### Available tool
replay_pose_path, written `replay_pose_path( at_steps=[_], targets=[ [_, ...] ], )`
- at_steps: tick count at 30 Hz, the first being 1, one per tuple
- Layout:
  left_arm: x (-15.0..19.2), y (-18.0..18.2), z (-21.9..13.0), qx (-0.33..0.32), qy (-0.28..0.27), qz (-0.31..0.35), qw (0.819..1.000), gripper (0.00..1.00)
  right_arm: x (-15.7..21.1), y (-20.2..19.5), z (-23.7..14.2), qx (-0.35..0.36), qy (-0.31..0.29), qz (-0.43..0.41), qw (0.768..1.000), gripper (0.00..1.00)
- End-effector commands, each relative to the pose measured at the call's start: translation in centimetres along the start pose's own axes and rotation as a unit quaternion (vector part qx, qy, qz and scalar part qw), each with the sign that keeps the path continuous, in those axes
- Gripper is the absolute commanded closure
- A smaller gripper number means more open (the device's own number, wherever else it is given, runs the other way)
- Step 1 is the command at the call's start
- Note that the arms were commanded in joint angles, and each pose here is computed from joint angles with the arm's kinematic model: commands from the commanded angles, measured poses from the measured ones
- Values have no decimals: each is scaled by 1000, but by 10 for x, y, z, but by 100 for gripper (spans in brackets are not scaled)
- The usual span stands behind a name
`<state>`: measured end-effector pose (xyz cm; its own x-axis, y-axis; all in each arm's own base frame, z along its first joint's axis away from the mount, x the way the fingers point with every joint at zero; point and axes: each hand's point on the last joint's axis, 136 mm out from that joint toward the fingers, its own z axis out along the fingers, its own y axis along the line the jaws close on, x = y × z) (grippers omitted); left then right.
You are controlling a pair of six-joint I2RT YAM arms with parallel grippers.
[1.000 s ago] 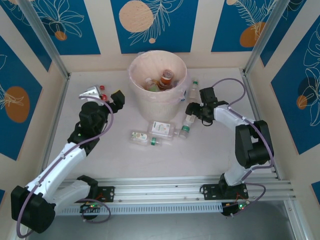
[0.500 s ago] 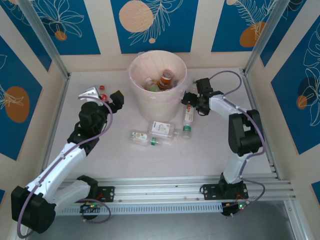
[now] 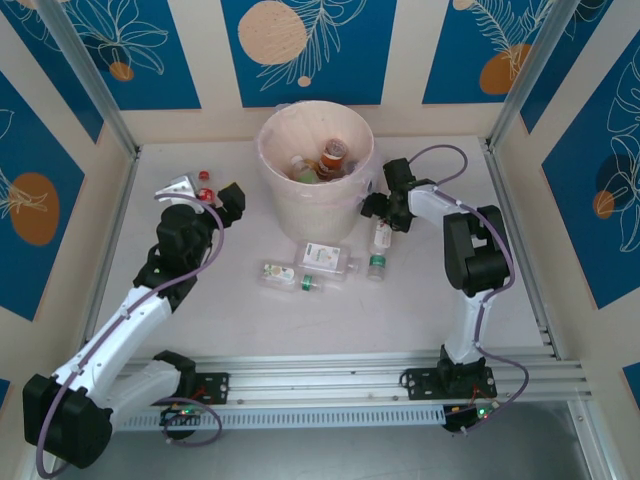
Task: Put the plastic bottles in the bin
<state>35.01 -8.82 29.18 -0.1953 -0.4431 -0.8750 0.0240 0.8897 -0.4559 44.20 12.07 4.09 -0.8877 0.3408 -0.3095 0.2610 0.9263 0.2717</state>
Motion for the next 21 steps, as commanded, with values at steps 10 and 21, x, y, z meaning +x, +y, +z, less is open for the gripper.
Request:
replay_pose_path(
  at_steps=[10,21],
  targets=[
    [4,10,3,-12,6,-12,1000,0,-9,-16,-48,-3,-93,-14,996,47],
    [7,16,5,-19,11,-17,1000,0,-22,-20,-138,-41,-242,-21,969,51]
  ],
)
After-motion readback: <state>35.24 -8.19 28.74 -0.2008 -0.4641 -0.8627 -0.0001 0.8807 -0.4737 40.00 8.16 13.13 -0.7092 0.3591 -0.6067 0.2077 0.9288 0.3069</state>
